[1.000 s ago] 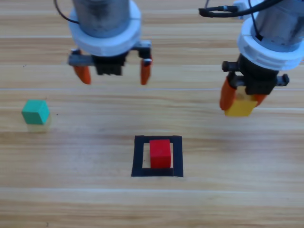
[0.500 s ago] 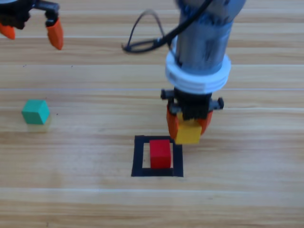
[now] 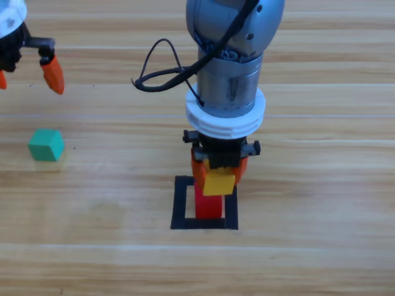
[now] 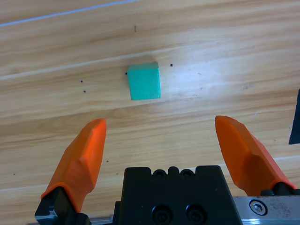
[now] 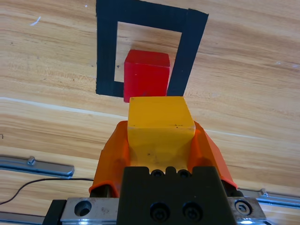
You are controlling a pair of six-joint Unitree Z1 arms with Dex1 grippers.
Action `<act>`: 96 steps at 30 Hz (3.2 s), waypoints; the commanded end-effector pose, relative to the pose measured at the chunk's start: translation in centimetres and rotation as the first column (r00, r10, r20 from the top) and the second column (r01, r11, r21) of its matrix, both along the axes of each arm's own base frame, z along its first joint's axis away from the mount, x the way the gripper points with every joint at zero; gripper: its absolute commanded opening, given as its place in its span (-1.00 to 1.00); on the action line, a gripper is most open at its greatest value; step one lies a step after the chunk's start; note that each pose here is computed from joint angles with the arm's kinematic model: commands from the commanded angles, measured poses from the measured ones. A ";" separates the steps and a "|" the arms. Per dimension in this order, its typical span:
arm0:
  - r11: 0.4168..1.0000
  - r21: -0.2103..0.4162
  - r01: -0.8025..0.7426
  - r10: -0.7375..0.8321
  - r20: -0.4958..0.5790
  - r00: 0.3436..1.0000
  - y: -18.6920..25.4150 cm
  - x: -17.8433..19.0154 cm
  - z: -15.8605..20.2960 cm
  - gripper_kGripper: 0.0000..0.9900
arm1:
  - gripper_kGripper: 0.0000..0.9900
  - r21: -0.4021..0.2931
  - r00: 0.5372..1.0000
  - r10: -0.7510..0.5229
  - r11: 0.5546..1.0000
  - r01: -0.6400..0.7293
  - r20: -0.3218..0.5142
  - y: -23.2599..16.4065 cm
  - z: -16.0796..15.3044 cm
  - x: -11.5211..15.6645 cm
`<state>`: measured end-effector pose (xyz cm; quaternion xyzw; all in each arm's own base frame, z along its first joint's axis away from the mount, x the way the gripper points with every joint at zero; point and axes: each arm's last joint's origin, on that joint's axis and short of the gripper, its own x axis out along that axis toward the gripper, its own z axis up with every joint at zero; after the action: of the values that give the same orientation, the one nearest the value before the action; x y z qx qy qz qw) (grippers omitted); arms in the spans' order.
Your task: Stack the blocks in the rectangular block: red at the bottom, yellow in the middle, green on top
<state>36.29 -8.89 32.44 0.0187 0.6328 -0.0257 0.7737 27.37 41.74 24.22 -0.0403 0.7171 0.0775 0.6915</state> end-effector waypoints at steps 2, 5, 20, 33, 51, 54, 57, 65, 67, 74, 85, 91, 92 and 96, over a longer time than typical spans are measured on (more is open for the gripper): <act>1.000 0.017 -0.018 0.018 -0.013 1.000 1.2 0.2 -0.9 1.00 | -1.00 -0.086 1.000 0.017 0.996 -0.017 -0.010 1.8 -4.1 -0.6; 0.999 0.029 -0.022 0.023 -0.032 0.999 1.2 0.6 -1.9 1.00 | -1.00 -0.097 1.000 0.013 0.995 -0.013 0.001 2.0 -4.5 -0.5; 0.996 0.076 -0.046 0.054 -0.102 0.993 1.0 2.3 -5.8 1.00 | -1.00 -0.102 1.000 0.001 0.995 0.002 0.027 2.6 -5.1 -0.5; 0.996 0.079 -0.044 0.054 -0.131 0.990 1.0 2.4 -8.3 1.00 | -1.00 -0.098 0.999 0.007 0.995 -0.003 0.039 3.3 -4.8 -1.6; 0.995 0.076 -0.062 0.073 -0.146 0.987 0.9 2.1 -11.4 1.00 | -1.00 -0.123 0.999 0.005 0.992 -0.001 0.039 3.3 -5.6 -1.6; 0.995 0.076 -0.068 0.079 -0.146 0.986 0.9 2.3 -12.1 1.00 | -1.00 -0.125 0.999 0.006 0.992 -0.001 0.037 3.3 -5.8 -1.5; 0.994 0.074 -0.075 0.086 -0.155 0.984 0.9 2.2 -13.3 1.00 | -1.00 -0.127 0.999 0.007 0.992 -0.003 0.034 3.4 -6.1 -1.5; 0.995 0.072 -0.075 0.085 -0.156 0.984 0.9 2.1 -13.7 1.00 | -0.50 -0.118 1.000 0.008 0.993 -0.007 0.013 3.8 -6.8 -1.4; 0.995 0.070 -0.075 0.085 -0.152 0.985 0.9 2.1 -13.6 0.99 | 0.64 -0.117 1.000 0.006 0.993 -0.005 0.010 3.9 -7.1 -1.4; 0.995 0.072 -0.076 0.087 -0.161 0.983 0.9 2.2 -14.2 0.94 | 1.00 -0.059 0.999 0.006 0.998 -0.004 0.049 3.8 -4.4 -1.4; 0.994 0.073 -0.076 0.087 -0.162 0.983 0.8 2.3 -14.7 0.77 | 1.00 0.057 0.940 0.041 0.996 -0.064 0.337 0.6 8.9 -4.6; 0.994 0.075 -0.076 0.088 -0.174 0.981 0.9 2.0 -15.7 0.63 | 1.00 -0.006 0.903 0.118 0.992 -0.126 0.413 -0.1 10.0 -5.0; 0.994 0.075 -0.075 0.087 -0.177 0.980 0.9 1.9 -15.8 0.55 | 1.00 -0.027 0.900 0.125 0.992 -0.125 0.417 -0.2 9.8 -5.0; 0.994 0.078 -0.076 0.089 -0.179 0.980 1.0 1.8 -16.2 0.34 | 1.00 -0.088 0.896 0.183 0.983 -0.161 0.405 -0.6 8.8 -5.1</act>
<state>37.77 -8.60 18.78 0.0252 0.6825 0.0159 0.7303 23.47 41.16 34.34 -0.0864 0.5443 0.1099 0.8271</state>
